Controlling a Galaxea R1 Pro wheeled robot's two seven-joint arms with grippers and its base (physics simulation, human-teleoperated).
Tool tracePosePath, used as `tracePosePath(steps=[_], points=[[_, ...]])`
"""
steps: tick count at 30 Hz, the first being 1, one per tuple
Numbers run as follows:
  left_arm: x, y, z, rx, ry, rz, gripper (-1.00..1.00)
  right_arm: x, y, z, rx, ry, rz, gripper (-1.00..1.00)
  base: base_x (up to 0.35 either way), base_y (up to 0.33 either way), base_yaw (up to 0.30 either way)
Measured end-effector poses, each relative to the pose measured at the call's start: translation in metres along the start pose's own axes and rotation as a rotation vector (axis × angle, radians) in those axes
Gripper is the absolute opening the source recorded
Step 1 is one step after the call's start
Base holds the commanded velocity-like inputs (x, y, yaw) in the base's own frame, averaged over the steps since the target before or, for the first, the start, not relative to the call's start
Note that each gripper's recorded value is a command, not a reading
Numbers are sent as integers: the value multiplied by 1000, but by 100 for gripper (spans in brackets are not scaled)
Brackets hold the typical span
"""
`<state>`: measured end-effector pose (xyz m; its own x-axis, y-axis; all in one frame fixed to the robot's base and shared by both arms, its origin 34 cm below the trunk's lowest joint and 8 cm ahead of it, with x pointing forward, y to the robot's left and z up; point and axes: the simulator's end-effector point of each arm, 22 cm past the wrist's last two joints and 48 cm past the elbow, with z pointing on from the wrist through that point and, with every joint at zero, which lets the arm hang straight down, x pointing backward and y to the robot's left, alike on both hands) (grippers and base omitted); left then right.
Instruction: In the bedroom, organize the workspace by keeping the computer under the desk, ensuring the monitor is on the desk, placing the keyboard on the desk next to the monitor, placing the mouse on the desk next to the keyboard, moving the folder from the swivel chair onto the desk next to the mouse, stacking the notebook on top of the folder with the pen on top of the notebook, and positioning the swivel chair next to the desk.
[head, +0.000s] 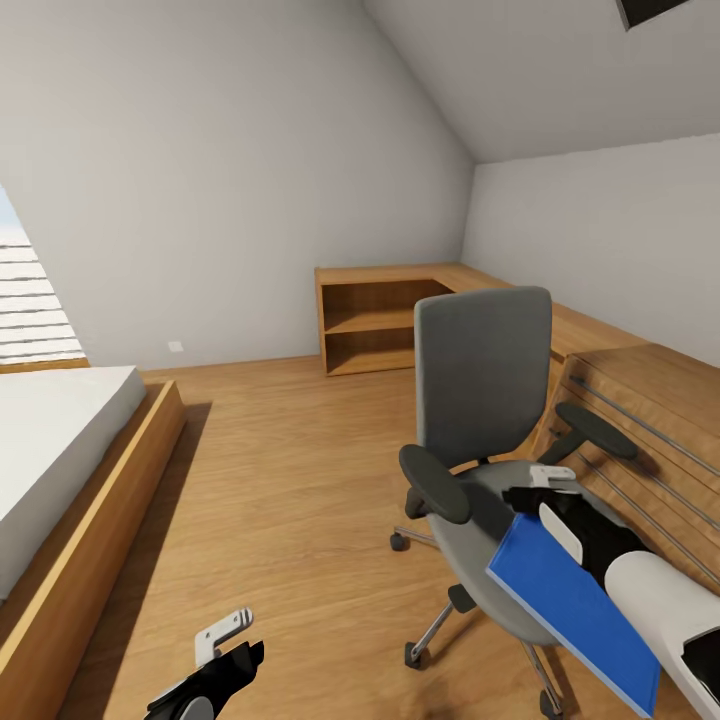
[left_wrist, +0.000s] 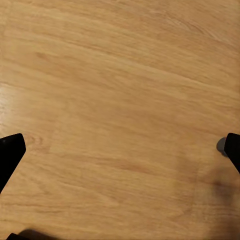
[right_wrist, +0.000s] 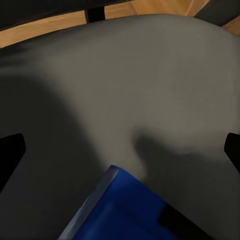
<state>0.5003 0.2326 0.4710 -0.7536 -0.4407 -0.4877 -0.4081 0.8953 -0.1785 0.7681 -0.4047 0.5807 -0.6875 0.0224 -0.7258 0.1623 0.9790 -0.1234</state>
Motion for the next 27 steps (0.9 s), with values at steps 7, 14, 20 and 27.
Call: tracePosePath(steps=[7, 14, 20, 27], points=[[0, 0, 0, 0, 0, 0, 100, -3, 3, -2, -7, 3, -2, 100, 0, 0, 0], [4, 3, 2, -8, 9, 2, 100, -12, -4, -5, -11, -1, 19, 100, 0, 0, 0], [8, 6, 4, -16, 17, 6, 100, -17, -10, -9, -26, 15, 56, 100, 0, 0, 0], [9, 7, 4, -17, 18, 7, 100, -17, -8, -12, -37, 31, 57, 100, 0, 0, 0]])
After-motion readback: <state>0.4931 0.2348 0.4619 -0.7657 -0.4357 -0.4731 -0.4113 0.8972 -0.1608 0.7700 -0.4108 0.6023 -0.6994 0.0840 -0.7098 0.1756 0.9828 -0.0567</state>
